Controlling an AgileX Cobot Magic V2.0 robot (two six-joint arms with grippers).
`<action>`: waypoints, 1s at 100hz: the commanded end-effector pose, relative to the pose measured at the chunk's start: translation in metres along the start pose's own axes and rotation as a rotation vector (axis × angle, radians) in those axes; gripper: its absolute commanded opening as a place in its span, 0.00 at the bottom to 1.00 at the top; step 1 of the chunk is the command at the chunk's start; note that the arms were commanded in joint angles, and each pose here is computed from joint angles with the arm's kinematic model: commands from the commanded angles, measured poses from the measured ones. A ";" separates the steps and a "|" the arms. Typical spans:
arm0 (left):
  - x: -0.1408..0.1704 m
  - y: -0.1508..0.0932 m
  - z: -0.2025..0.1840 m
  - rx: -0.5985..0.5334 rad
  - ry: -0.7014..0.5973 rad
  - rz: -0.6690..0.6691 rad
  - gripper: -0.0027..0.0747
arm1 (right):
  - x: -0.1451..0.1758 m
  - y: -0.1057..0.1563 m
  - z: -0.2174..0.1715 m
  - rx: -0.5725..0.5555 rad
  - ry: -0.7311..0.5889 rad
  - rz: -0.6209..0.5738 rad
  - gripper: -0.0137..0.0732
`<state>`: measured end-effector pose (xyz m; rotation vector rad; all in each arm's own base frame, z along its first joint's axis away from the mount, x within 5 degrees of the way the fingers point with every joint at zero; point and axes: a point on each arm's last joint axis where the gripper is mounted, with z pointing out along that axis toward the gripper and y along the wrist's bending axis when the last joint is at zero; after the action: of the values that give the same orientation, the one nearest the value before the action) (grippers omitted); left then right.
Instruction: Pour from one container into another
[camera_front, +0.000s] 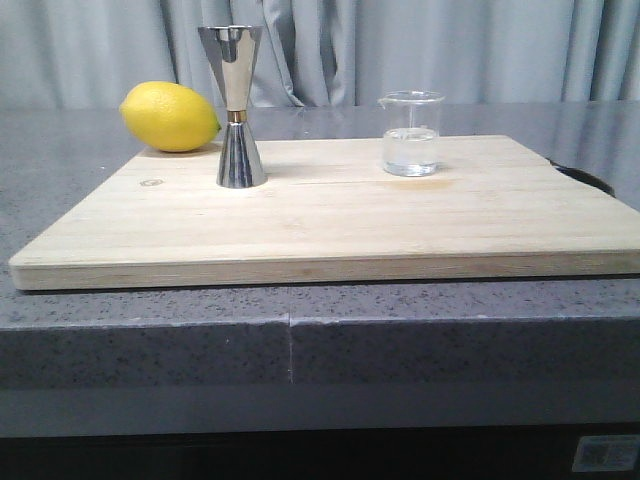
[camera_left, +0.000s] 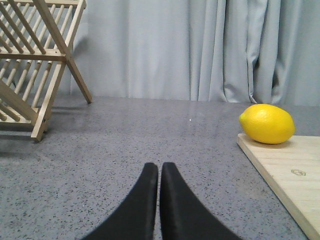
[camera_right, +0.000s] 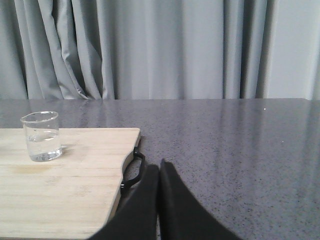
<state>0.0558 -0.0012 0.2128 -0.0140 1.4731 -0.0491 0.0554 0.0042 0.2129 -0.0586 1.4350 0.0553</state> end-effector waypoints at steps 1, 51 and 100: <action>0.001 -0.001 -0.002 0.011 -0.071 -0.011 0.01 | -0.007 0.000 -0.002 -0.004 -0.087 -0.010 0.07; 0.001 -0.001 -0.002 0.011 -0.071 -0.011 0.01 | -0.007 0.000 -0.002 -0.004 -0.087 -0.010 0.07; 0.001 -0.001 -0.002 0.011 -0.071 -0.011 0.01 | -0.007 0.001 -0.002 -0.007 -0.087 -0.039 0.07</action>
<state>0.0558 -0.0012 0.2128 -0.0140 1.4731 -0.0491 0.0554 0.0043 0.2129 -0.0736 1.4342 0.0399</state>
